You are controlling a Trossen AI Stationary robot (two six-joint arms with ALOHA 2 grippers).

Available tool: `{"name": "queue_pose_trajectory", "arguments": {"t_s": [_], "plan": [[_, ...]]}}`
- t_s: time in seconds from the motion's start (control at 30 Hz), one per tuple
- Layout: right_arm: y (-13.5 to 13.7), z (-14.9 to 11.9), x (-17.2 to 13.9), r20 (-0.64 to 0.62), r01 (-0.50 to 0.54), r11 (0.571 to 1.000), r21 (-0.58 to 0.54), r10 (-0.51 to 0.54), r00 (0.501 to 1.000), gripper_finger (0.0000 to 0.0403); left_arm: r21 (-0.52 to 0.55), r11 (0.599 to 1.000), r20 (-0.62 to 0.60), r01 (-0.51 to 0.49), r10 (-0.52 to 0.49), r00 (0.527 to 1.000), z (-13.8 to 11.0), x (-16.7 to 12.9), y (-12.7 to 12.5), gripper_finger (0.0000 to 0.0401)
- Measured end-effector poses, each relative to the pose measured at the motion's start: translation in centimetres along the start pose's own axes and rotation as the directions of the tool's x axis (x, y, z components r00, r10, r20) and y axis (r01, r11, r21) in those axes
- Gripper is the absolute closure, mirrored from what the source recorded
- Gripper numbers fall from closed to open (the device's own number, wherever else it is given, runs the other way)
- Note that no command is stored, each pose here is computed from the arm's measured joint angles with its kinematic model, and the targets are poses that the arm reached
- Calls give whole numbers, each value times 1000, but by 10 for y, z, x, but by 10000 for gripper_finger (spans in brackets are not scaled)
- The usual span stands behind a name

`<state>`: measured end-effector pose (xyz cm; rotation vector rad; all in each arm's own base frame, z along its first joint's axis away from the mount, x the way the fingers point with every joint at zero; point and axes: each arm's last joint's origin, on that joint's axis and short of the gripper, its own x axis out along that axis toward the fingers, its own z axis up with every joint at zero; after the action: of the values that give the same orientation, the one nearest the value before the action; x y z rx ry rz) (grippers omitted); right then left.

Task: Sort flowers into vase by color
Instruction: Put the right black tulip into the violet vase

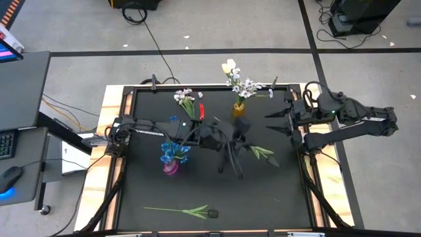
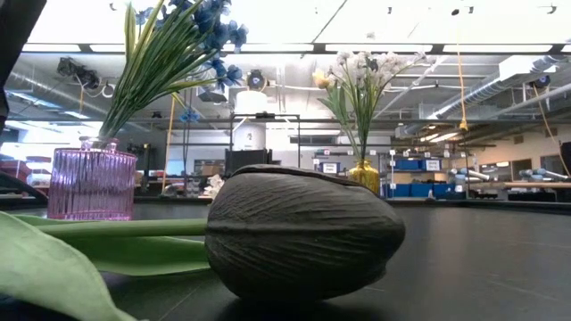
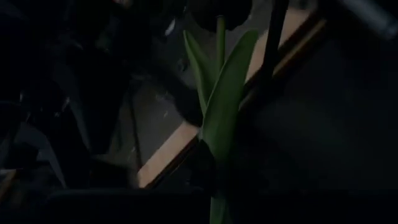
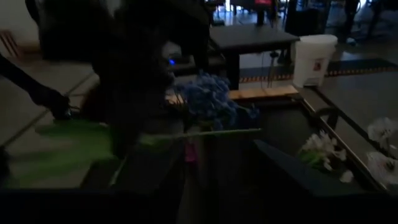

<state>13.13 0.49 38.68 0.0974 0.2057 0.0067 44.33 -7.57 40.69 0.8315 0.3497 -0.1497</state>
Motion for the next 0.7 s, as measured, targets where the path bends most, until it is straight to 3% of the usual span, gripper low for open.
{"name": "queue_pose_trajectory", "arguments": {"t_s": [0.2, 0.4, 0.53, 0.7], "plan": [[-1, -4, 0, -35, 13, 998, -61, -15, 999, 213, -147, 988, 175, 40, -14, 984, 7, -21, 22, 367], [-1, -5, -1, -45, 11, 994, -110, -16, 999, 213, -283, 952, 298, 114, -25, 954, 16, -67, 44, 367], [-1, -7, -1, -73, 11, 994, -111, -19, 997, 213, -292, 934, 386, 204, -80, 919, 25, -108, 52, 367], [-1, -10, -1, -107, 11, 994, -110, -23, 994, 214, -255, 900, 509, 353, -185, 840, 32, -170, 57, 367]]}}
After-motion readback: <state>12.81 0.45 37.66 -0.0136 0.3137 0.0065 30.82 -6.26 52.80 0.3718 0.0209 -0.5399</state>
